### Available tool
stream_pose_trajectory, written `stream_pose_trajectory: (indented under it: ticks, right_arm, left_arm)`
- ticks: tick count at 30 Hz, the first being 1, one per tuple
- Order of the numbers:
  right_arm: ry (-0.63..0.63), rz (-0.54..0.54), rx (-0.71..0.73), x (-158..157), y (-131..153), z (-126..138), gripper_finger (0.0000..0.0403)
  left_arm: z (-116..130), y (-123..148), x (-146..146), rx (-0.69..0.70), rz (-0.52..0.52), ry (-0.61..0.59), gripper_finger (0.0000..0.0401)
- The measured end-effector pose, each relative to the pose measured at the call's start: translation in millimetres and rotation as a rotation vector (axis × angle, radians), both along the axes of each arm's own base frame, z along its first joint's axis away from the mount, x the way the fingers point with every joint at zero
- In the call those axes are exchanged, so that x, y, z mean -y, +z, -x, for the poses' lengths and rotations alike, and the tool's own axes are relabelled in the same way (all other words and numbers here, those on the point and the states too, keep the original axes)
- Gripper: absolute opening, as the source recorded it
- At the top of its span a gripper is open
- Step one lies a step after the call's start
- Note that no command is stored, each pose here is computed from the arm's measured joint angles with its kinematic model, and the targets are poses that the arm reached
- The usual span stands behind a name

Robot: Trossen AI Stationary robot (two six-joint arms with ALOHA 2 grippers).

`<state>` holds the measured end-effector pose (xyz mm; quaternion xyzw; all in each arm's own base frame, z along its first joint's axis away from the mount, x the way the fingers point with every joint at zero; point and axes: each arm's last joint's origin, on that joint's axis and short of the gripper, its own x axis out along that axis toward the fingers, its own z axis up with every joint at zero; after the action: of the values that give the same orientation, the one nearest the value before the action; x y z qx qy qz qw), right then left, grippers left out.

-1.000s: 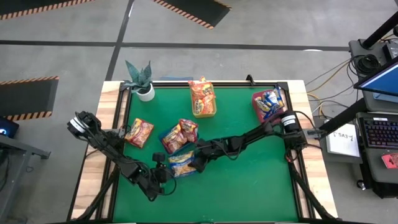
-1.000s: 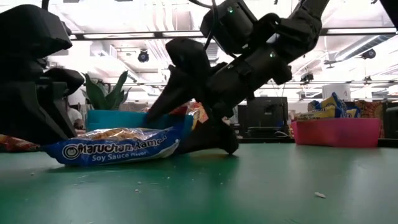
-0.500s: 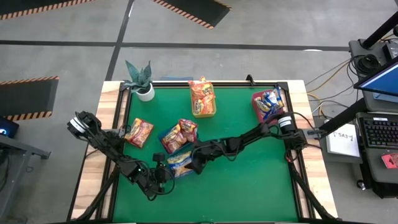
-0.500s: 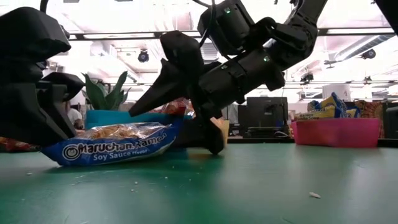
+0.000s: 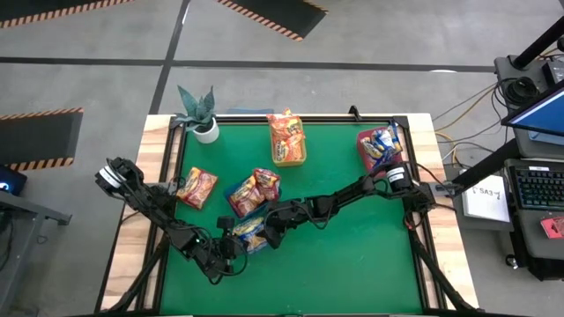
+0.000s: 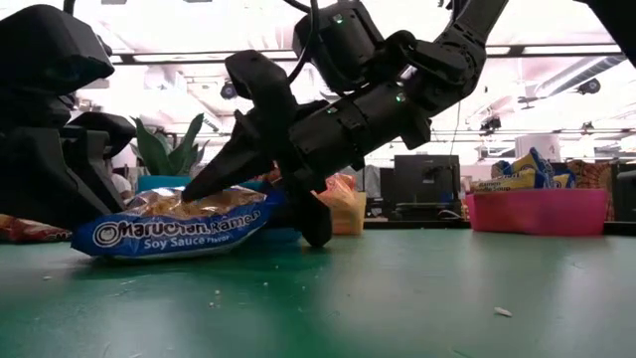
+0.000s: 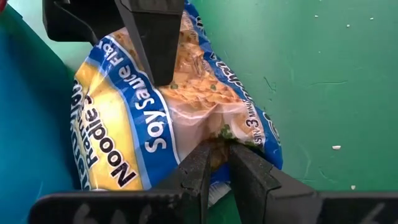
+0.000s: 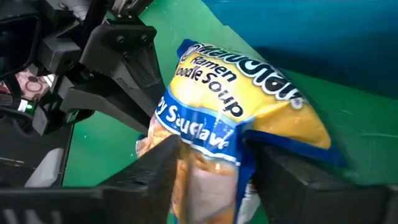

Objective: Sort Maruchan noodles
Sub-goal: Put the blue noodle pack into the red bin

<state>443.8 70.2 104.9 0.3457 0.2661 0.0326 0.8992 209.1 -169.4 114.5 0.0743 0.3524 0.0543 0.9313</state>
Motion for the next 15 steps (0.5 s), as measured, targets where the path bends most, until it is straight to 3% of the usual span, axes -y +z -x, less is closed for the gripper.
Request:
stream_pose_trajectory:
  ticks: [8,15]
  right_arm:
    - [0.029,0.034,-0.007,0,0,1,0.0087]
    - [0.086,0.081,-0.024,-1,7,5,0.0027]
  left_arm:
    - [2,1,3,-0.007,0.013,-0.021,0.0040]
    - [16,22,6,-0.012,-0.003,-0.088,0.0041]
